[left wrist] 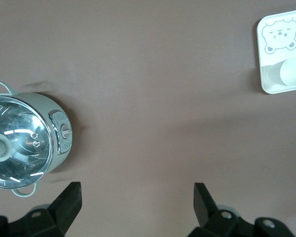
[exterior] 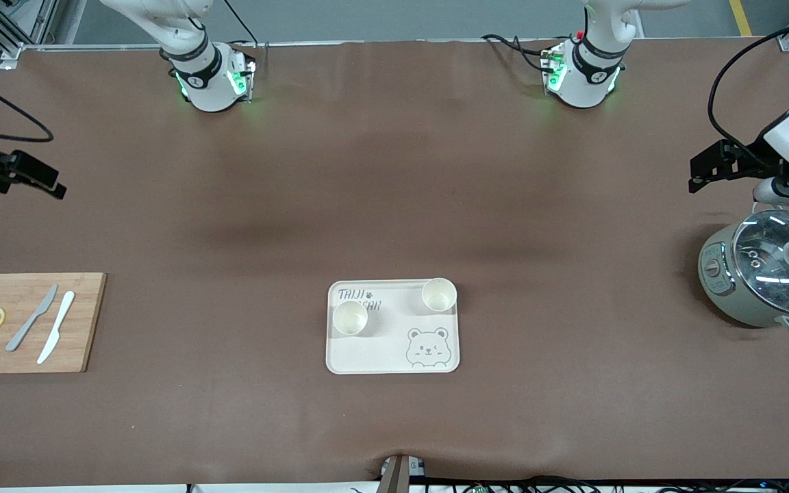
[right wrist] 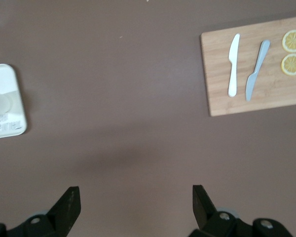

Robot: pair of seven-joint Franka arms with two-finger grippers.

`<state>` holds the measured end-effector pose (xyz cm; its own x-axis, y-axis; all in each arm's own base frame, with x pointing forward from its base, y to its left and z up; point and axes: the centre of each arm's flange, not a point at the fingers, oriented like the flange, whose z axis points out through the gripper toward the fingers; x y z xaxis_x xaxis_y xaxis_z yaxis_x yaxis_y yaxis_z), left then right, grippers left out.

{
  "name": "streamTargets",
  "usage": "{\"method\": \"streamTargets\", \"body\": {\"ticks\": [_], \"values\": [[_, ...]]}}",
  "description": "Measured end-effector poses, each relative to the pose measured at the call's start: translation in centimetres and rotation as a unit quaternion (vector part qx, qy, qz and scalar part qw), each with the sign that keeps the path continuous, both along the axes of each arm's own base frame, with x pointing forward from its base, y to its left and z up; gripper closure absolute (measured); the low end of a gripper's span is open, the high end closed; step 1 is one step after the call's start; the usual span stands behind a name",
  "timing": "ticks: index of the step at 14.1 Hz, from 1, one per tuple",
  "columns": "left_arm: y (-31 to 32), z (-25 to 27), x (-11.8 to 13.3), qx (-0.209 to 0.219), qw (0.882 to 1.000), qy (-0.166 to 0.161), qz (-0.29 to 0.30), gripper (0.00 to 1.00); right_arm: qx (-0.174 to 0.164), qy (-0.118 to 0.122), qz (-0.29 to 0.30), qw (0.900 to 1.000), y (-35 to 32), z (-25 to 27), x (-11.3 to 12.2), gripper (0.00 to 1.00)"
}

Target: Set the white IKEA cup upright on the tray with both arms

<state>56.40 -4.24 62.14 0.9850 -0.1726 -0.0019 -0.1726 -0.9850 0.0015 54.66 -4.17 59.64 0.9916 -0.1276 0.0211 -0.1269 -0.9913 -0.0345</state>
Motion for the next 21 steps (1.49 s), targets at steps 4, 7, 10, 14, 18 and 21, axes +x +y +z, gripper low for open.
{"method": "streamTargets", "body": {"ticks": [4,7,10,14,18,21], "values": [[0.0,0.0,0.0,0.000,1.000,0.001,0.000,0.00,-0.003,-0.012,0.007,1.000,0.1,-0.9,-0.4,0.00],[0.1,0.0,0.0,0.000,1.000,0.001,0.000,0.00,-0.004,-0.019,0.007,1.000,0.2,-0.2,-0.6,0.00],[0.2,0.0,0.0,0.000,1.000,0.001,0.001,0.00,-0.005,-0.026,0.000,1.000,-0.6,0.2,-0.5,0.00],[0.2,0.2,0.0,0.000,1.000,-0.001,0.002,0.00,-0.008,-0.039,-0.010,0.999,-1.9,1.4,-0.4,0.00],[0.2,0.2,0.0,0.000,1.000,-0.001,0.002,0.00,-0.013,-0.042,-0.017,0.999,-2.9,1.9,-0.4,0.00],[0.2,0.2,0.0,0.000,1.000,-0.001,0.002,0.00,-0.013,-0.040,-0.017,0.999,-3.1,1.6,-0.3,0.00]]}}
